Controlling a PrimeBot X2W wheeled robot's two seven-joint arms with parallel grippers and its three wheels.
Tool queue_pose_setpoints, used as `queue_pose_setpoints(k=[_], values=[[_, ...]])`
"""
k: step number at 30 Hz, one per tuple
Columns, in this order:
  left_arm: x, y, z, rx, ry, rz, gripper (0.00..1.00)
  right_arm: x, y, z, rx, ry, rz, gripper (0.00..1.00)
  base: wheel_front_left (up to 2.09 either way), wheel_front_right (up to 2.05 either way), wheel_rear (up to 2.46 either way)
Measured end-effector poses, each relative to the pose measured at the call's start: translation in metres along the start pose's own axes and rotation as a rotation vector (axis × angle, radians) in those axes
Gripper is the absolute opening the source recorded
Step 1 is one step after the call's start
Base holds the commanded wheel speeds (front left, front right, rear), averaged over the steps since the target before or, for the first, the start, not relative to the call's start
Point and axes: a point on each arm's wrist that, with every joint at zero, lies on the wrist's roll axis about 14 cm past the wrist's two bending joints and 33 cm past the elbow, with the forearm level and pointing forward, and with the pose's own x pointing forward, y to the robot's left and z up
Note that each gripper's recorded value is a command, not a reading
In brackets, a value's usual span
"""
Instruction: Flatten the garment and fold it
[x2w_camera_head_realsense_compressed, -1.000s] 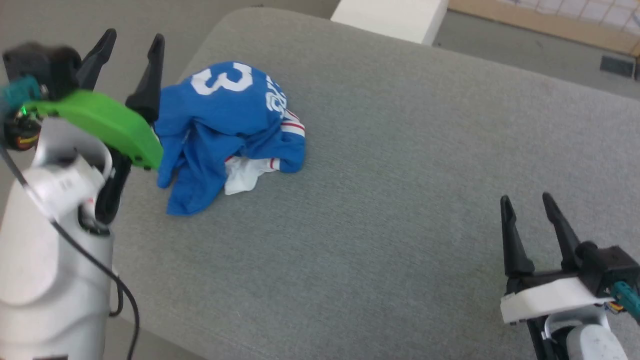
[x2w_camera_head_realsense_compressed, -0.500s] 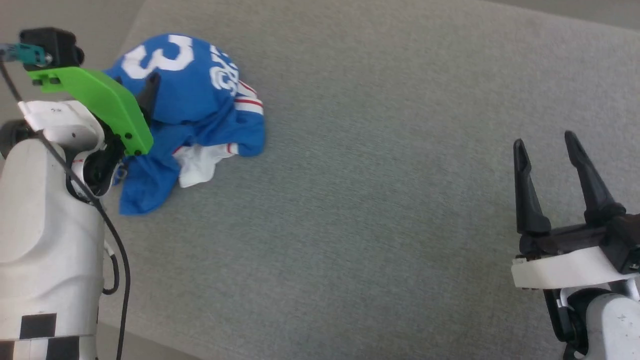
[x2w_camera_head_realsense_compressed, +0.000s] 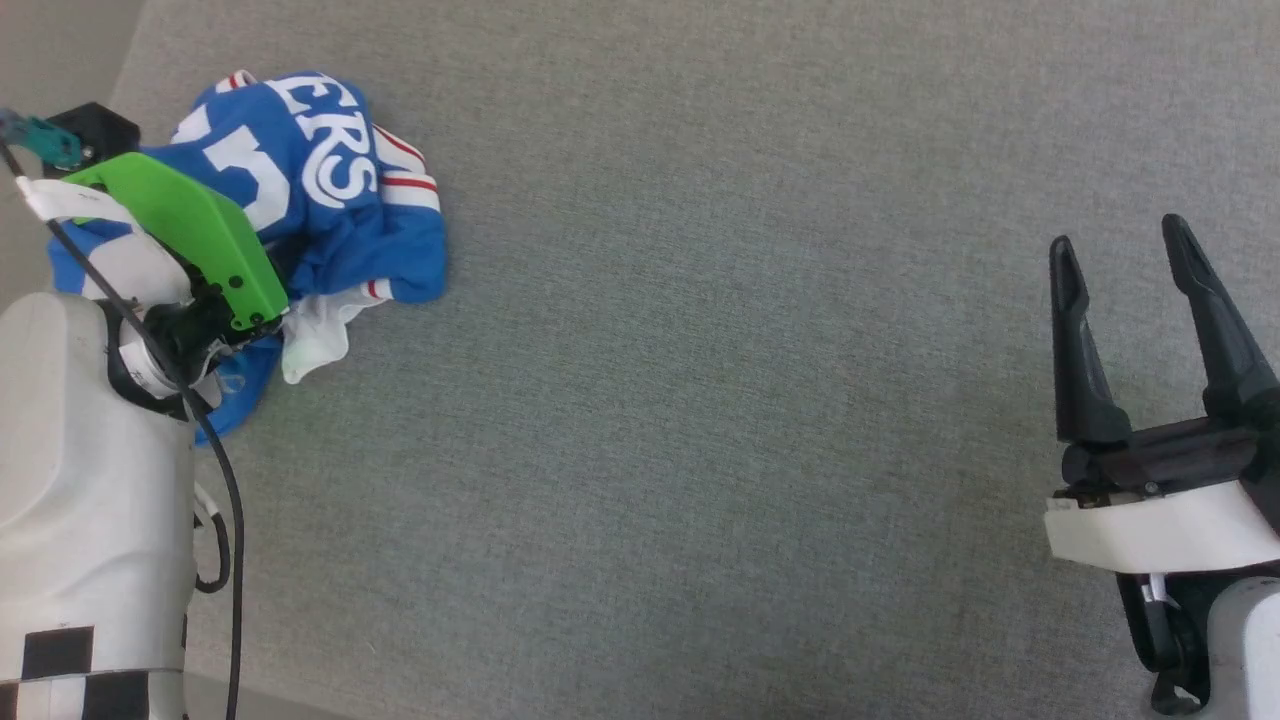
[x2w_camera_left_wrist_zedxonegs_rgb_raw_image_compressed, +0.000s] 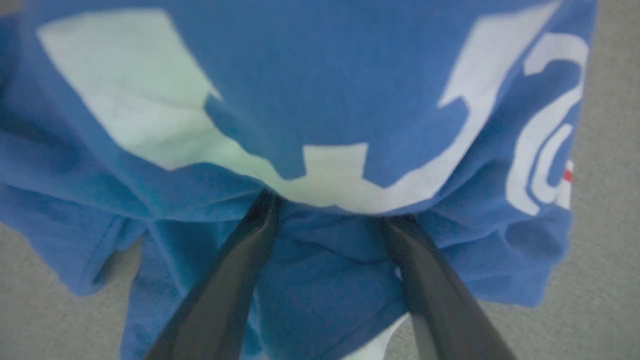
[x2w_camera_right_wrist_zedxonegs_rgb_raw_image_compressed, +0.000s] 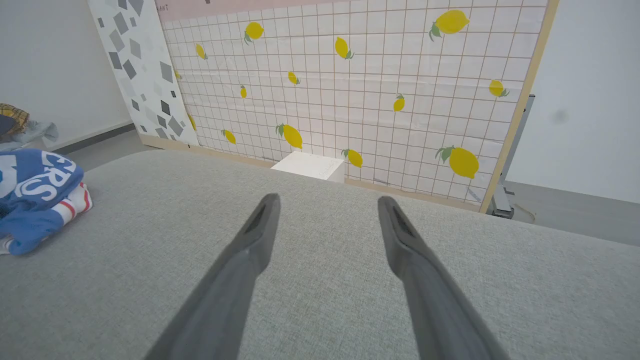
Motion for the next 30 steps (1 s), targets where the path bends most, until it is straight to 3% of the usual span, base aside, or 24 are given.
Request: queue_pose_setpoints(k=[1, 11, 17, 24, 30], values=[[0.002, -0.001, 0.0, -0.003, -0.002, -0.003, 0.0, 0.0, -0.001, -0.002, -0.001, 0.006, -0.002, 1.0, 0.0, 0.0, 0.0], [-0.002, -0.003, 0.008, -0.002, -0.049, -0.041, 0.0, 0.0, -0.002, 0.004, 0.006, -0.009, -0.005, 1.0, 0.0, 0.0, 0.0], [-0.023, 0.0, 0.037, 0.037, -0.178, -0.07, 0.0, -0.004, 0.002, 0.017, 0.018, -0.044, -0.006, 1.0, 0.0, 0.0, 0.0], [-0.071, -0.02, 0.088, 0.103, -0.416, -0.164, 0.0, -0.015, 0.008, 0.038, 0.037, -0.102, -0.012, 1.0, 0.0, 0.0, 0.0], [-0.144, -0.055, 0.139, 0.156, -0.667, -0.276, 0.0, -0.033, 0.01, 0.06, 0.045, -0.152, -0.023, 1.0, 0.0, 0.0, 0.0]])
